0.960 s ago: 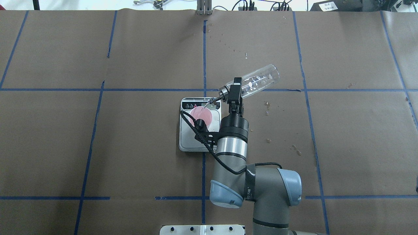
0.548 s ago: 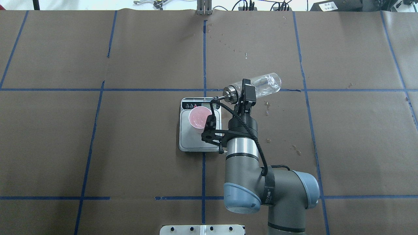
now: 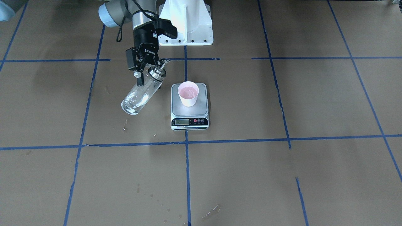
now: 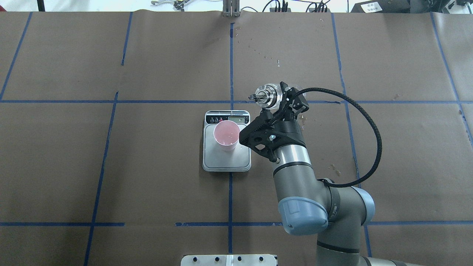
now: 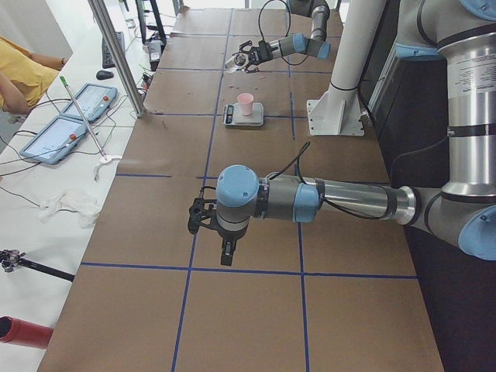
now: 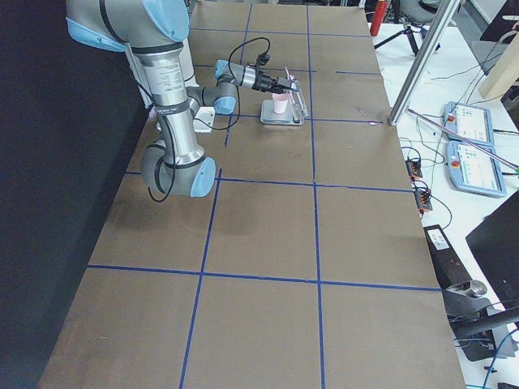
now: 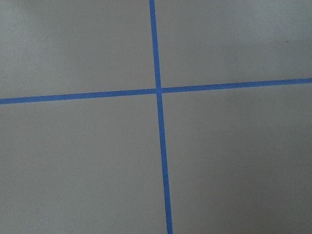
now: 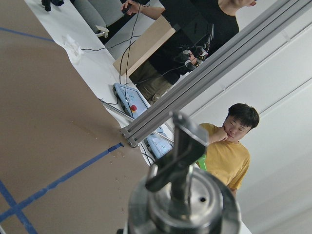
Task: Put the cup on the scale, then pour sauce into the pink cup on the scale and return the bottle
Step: 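Turn the dispenser upright and move it back with the right gripper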
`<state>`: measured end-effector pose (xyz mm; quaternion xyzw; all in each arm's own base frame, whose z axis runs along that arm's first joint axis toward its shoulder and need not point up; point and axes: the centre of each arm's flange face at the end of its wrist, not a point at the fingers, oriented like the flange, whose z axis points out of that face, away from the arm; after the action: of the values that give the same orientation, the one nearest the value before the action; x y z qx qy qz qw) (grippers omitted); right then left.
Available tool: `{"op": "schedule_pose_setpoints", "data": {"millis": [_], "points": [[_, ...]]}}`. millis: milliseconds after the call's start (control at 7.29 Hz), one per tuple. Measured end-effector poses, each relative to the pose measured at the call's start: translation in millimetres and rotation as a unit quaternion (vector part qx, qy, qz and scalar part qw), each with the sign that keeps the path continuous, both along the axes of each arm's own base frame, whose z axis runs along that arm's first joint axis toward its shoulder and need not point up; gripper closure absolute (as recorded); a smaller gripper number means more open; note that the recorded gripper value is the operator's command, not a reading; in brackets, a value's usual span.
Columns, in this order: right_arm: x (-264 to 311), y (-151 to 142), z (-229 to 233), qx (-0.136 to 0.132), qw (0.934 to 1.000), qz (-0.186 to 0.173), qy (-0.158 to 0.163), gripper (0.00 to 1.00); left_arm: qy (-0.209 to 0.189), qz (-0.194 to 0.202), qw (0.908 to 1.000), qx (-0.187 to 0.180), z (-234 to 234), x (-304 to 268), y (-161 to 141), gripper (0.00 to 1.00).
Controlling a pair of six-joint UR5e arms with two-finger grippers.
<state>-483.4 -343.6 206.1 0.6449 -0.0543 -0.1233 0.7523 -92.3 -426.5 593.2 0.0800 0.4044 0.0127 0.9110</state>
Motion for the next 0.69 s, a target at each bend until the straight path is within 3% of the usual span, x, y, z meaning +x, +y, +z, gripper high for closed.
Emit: {"op": "schedule_pose_setpoints", "data": {"millis": [274,411,685], "points": [[14.6,-9.6,11.1,-0.014,0.9991,0.010,-0.040,1.00,0.000,0.000,1.0000,0.004,-3.9,-0.1,-0.1,0.00],[20.4,-15.1,28.4,-0.038,0.9961,0.011,-0.079,1.00,-0.001,0.000,1.0000,0.006,-5.7,-0.3,0.0,0.00],[37.0,-29.3,63.6,-0.109,0.9799,-0.007,-0.167,1.00,-0.001,0.000,1.0000,0.009,-8.2,0.0,-0.3,0.00]]}}
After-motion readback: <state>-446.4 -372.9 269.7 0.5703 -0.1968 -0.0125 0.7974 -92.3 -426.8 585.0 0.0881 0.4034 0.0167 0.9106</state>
